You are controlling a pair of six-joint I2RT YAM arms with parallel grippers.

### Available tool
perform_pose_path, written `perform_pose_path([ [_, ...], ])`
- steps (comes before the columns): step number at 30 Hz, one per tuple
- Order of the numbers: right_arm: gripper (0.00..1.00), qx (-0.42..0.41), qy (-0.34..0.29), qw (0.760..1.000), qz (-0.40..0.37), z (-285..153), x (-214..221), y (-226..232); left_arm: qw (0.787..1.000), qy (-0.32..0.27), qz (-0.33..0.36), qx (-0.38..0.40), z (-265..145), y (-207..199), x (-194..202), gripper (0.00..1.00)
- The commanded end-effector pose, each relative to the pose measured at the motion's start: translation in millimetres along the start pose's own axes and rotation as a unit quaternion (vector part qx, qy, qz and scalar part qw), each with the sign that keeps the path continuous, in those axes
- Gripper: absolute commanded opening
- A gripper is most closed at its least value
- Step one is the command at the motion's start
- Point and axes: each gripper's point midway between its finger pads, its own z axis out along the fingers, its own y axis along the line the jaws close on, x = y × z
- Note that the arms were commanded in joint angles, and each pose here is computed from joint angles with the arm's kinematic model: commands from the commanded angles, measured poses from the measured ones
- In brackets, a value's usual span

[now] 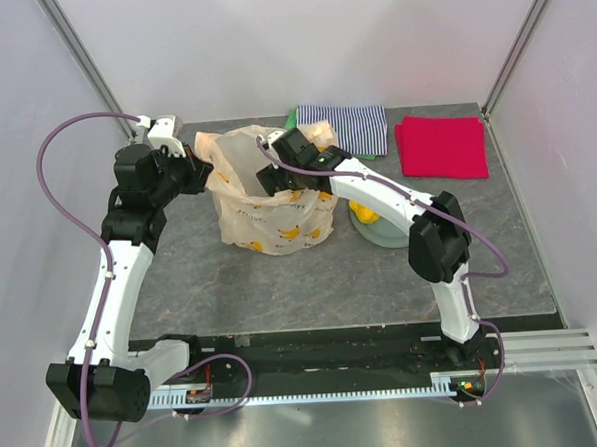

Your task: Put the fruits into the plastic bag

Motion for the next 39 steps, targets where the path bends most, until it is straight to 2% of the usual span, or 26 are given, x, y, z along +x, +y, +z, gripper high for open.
perform_pose_path([
  [1, 0.82, -0.057, -0.135, 0.989, -0.004, -58.6, -68.2, 20.7, 1.000, -0.009, 0.019, 0.006, 2.2, 0.5, -4.6, 0.02],
  [2, 0.82, -0.071, -0.169, 0.983, -0.009, -72.3, -78.8, 26.1, 1.000, -0.009, 0.019, 0.006, 2.2, 0.5, -4.6, 0.01],
  [7, 0.81, -0.125, -0.263, 0.956, -0.026, -116.6, -102.0, 44.0, 1.000, -0.010, 0.020, 0.005, 3.0, 1.0, -4.9, 0.02],
  [10, 0.82, -0.161, -0.341, 0.926, -0.034, -153.7, -113.8, 55.1, 1.000, -0.009, 0.020, 0.004, 2.7, 1.6, -4.3, 0.01],
  [11, 0.82, -0.172, -0.386, 0.906, -0.034, -174.9, -120.3, 57.8, 1.000, -0.008, 0.020, 0.004, 3.3, 1.9, -3.3, 0.02],
  [12, 0.82, -0.184, -0.405, 0.895, -0.037, -186.0, -121.3, 61.2, 1.000, -0.008, 0.020, 0.003, 3.3, 2.2, -3.6, 0.02],
  [13, 0.82, -0.199, -0.446, 0.872, -0.046, -207.1, -130.4, 66.3, 1.000, -0.008, 0.020, 0.002, 3.3, 2.5, -3.3, 0.02],
  [16, 0.83, -0.245, -0.483, 0.837, -0.073, -243.6, -116.8, 80.6, 1.000, -0.008, 0.020, 0.002, 2.9, 2.3, -3.7, 0.02],
  [17, 0.83, -0.259, -0.508, 0.818, -0.084, -264.4, -111.8, 84.0, 1.000, -0.008, 0.020, 0.001, 3.3, 2.7, -3.4, 0.01],
  [20, 0.83, -0.244, -0.544, 0.798, -0.081, -294.8, -97.8, 75.9, 1.000, -0.008, 0.020, 0.002, 3.1, 2.3, -4.0, 0.02],
  [23, 0.83, -0.163, -0.566, 0.806, -0.053, -312.8, -87.8, 41.0, 1.000, -0.008, 0.019, 0.003, 3.1, 2.0, -3.6, 0.02],
  [25, 0.84, -0.079, -0.566, 0.820, -0.014, -314.0, -82.8, 0.9, 1.000, -0.008, 0.019, 0.004, 3.1, 1.4, -3.9, 0.02],
  [26, 0.84, -0.054, -0.573, 0.818, -0.001, -324.1, -77.2, -12.7, 1.000, -0.010, 0.019, 0.005, 2.6, 0.8, -5.3, 0.02],
  [28, 0.84, 0.026, -0.562, 0.825, 0.049, -324.1, -67.8, -62.3, 1.000, -0.009, 0.018, 0.007, 2.5, 0.2, -4.8, 0.02],
  [30, 0.85, 0.083, -0.559, 0.819, 0.101, -329.6, -56.3, -108.9, 1.000, -0.009, 0.017, 0.008, 2.5, -0.2, -4.8, 0.01],
  [33, 0.86, 0.150, -0.528, 0.818, 0.171, -316.4, -32.3, -165.3, 1.000, -0.009, 0.017, 0.008, 2.5, -0.4, -4.8, 0.02],
  [35, 0.87, 0.163, -0.486, 0.835, 0.198, -289.3, -19.1, -186.3, 1.000, -0.009, 0.017, 0.008, 2.2, -0.2, -4.5, 0.02],
  [36, 0.87, 0.174, -0.471, 0.836, 0.220, -280.6, -11.9, -203.5, 1.000, -0.009, 0.017, 0.008, 2.2, -0.5, -4.5, 0.02],
  [37, 0.87, 0.178, -0.432, 0.852, 0.236, -254.2, -3.2, -215.4, 1.000, -0.008, 0.016, 0.008, 2.6, -0.4, -4.1, 0.01],
  [39, 0.87, 0.184, -0.387, 0.868, 0.251, -228.6, 7.5, -230.4, 1.000, -0.010, 0.016, 0.009, 2.0, -1.0, -5.1, 0.02],
])
